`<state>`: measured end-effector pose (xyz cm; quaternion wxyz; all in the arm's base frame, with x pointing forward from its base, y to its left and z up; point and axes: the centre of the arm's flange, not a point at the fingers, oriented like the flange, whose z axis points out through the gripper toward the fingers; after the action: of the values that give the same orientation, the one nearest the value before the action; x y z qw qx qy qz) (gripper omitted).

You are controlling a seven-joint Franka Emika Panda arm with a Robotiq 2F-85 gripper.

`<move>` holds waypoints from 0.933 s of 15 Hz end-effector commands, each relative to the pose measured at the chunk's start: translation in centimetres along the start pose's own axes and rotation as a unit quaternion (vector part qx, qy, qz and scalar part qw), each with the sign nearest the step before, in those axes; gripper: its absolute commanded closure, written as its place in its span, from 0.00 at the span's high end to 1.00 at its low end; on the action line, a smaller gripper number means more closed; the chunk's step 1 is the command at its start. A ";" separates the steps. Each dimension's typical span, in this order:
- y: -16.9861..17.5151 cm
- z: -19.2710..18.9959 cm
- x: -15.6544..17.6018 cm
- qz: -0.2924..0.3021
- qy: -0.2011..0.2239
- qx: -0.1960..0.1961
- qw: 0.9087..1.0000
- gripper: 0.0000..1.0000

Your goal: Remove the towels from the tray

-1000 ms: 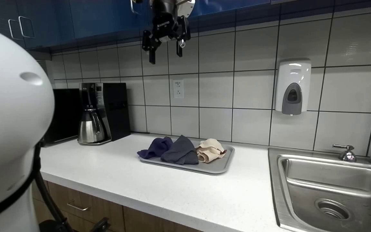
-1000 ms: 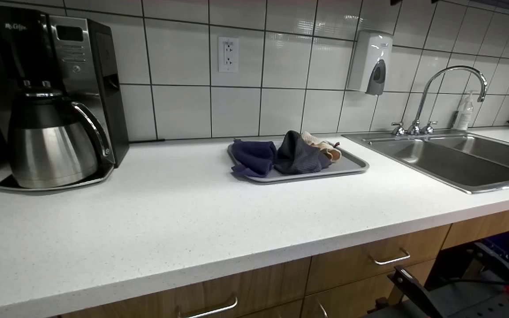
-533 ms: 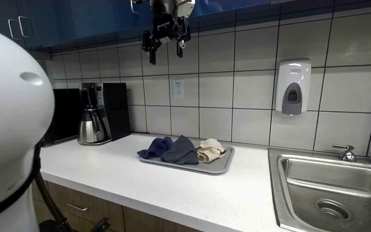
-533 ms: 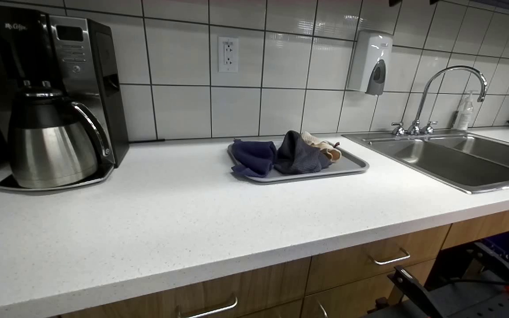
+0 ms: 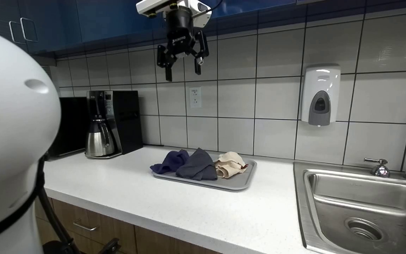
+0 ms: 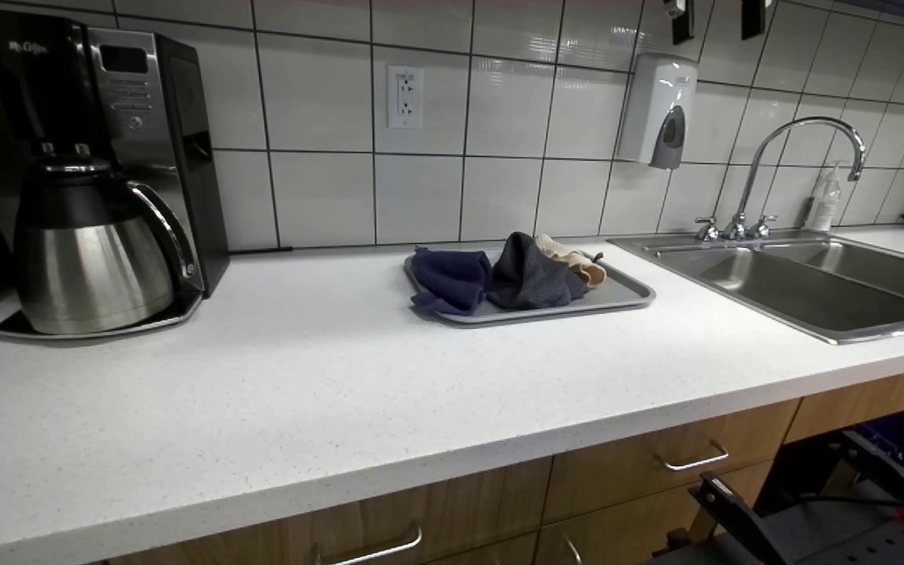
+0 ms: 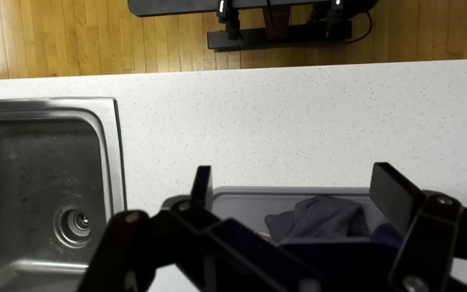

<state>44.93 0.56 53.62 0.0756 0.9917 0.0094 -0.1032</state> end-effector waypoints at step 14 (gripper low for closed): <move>-1.1 9.9 -5.4 0.039 0.076 0.008 0.996 1.00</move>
<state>39.57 0.46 46.51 0.0728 0.9958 -0.0039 -0.0560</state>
